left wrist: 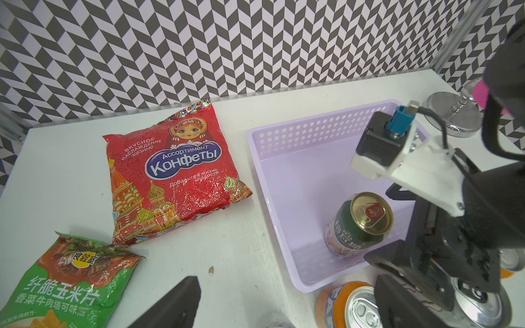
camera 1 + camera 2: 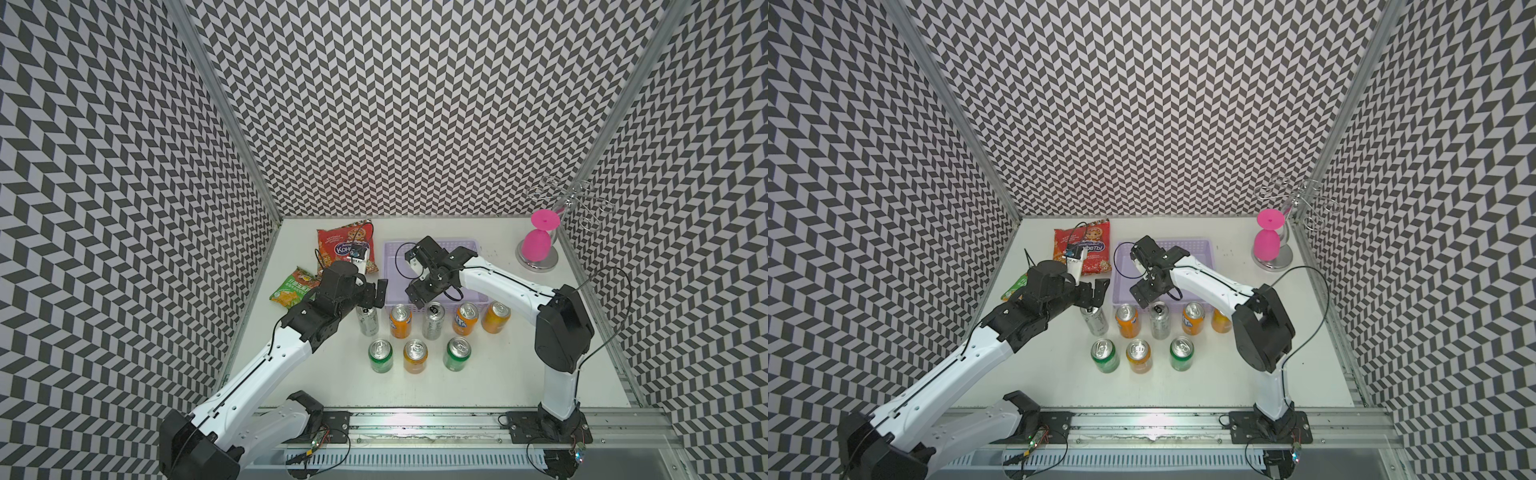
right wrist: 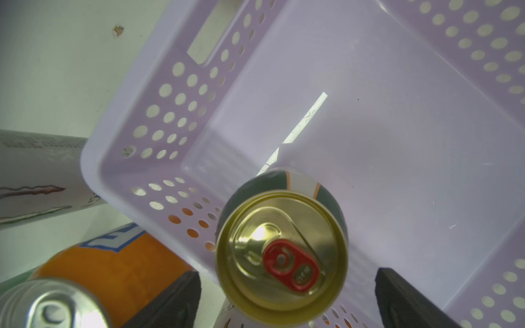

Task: Take out the drinks from the basket
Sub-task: Pick up the drink from the basket.

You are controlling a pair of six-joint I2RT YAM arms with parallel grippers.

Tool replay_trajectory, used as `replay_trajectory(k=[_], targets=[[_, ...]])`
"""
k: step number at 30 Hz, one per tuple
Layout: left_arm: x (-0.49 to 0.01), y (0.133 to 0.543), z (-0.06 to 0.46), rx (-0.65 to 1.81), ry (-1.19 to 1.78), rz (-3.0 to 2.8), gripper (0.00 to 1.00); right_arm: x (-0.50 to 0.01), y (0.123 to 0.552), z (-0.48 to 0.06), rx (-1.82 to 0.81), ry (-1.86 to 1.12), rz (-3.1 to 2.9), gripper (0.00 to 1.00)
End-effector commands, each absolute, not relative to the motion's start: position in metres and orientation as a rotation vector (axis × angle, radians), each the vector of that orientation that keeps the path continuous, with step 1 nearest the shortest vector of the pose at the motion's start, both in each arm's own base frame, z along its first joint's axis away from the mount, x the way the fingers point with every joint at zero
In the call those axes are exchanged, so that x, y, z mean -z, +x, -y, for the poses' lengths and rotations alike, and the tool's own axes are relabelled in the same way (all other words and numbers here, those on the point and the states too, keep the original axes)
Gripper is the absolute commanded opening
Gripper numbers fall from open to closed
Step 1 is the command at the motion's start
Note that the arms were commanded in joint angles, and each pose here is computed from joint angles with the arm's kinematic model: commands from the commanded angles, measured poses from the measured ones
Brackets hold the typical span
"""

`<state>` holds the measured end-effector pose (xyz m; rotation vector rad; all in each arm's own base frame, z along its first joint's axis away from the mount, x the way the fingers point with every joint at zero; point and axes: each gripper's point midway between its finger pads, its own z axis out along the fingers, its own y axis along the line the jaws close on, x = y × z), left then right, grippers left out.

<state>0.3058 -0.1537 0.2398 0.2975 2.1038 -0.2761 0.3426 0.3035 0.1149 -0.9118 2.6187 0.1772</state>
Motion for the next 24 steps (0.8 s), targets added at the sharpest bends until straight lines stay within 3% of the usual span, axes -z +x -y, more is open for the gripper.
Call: replay_trajectory(k=[1,24], targets=[[-0.244,0.306,0.151,0.279,0.285,-2.082,0.99,-0.119,0.357,-0.314,-0.21,-0.899,-2.574,0.98],[-0.244,0.306,0.151,0.277,0.286,-2.082,0.99,-0.083,0.356,-0.318,-0.221,-0.91,-2.645,0.76]])
